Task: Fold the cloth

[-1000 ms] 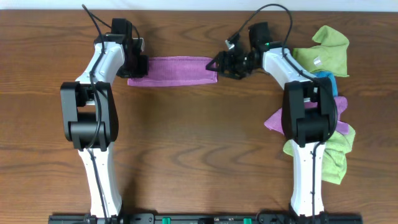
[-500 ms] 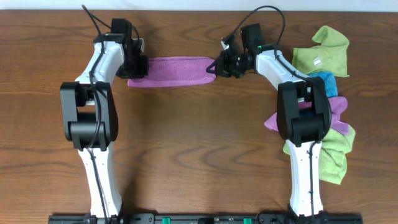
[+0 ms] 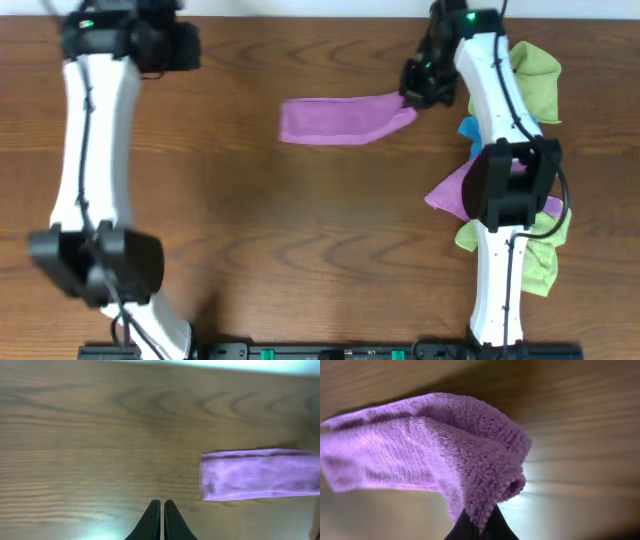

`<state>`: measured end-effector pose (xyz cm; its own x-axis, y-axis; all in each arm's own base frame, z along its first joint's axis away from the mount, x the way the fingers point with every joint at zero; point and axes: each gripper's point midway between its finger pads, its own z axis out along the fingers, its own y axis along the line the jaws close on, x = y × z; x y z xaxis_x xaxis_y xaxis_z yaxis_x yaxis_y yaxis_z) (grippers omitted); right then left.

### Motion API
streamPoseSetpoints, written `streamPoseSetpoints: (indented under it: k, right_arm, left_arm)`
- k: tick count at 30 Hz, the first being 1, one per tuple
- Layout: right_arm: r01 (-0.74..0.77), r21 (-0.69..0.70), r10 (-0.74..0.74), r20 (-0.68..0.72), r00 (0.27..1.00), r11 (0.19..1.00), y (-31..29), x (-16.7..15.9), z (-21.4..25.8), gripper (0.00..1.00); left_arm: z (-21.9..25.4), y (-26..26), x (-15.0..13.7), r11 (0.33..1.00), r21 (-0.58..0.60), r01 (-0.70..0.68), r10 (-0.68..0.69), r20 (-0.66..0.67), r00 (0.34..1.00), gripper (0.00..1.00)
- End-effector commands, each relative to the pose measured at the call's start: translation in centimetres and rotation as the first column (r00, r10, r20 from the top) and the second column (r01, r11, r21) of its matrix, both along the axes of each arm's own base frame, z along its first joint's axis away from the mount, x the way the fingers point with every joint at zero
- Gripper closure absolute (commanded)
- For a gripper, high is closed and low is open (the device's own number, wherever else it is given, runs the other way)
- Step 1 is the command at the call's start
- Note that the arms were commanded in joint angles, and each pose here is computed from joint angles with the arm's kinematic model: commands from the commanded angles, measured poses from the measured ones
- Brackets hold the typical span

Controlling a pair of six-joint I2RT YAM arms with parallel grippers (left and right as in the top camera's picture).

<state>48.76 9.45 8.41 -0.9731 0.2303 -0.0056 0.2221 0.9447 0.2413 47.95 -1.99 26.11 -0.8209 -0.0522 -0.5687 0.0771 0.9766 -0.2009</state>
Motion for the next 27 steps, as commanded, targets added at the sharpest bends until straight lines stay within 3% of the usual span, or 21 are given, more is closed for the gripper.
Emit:
streamPoseSetpoints:
  k: [1, 7, 12, 18, 27]
  right_arm:
    - [0.006, -0.285, 0.024, 0.100, 0.995, 0.959, -2.2, 1.2, 2.0, 0.98]
    - [-0.133, -0.351, 0.192, 0.141, 0.971, 0.927, 5.6, 0.9, 0.5, 0.98]
    - [-0.298, -0.387, 0.382, 0.159, 0.911, 0.872, 13.1, -0.4, -1.5, 0.99]
    - [-0.373, -0.413, 0.447, 0.097, 0.889, 0.831, 15.1, -2.0, -3.9, 0.99]
    - [-0.390, -0.362, 0.454, 0.109, 0.884, 0.847, 16.6, -2.1, -4.6, 0.99]
  left_arm:
    - [-0.4, 1.2, -0.6, 0.999, -0.015, -0.034, 0.034, -0.032, 0.999, 0.94]
    - [-0.8, 1.5, -1.2, 0.999, -0.024, -0.040, 0.038, -0.063, 0.997, 0.94]
    - [-1.1, 1.7, -1.3, 0.999, -0.024, -0.045, 0.043, -0.073, 0.996, 0.94]
    - [-1.6, 1.7, -1.7, 0.999, -0.025, -0.045, 0.043, -0.095, 0.995, 0.94]
    - [-3.0, 1.7, -2.1, 0.999, -0.027, -0.046, 0.042, -0.133, 0.990, 0.94]
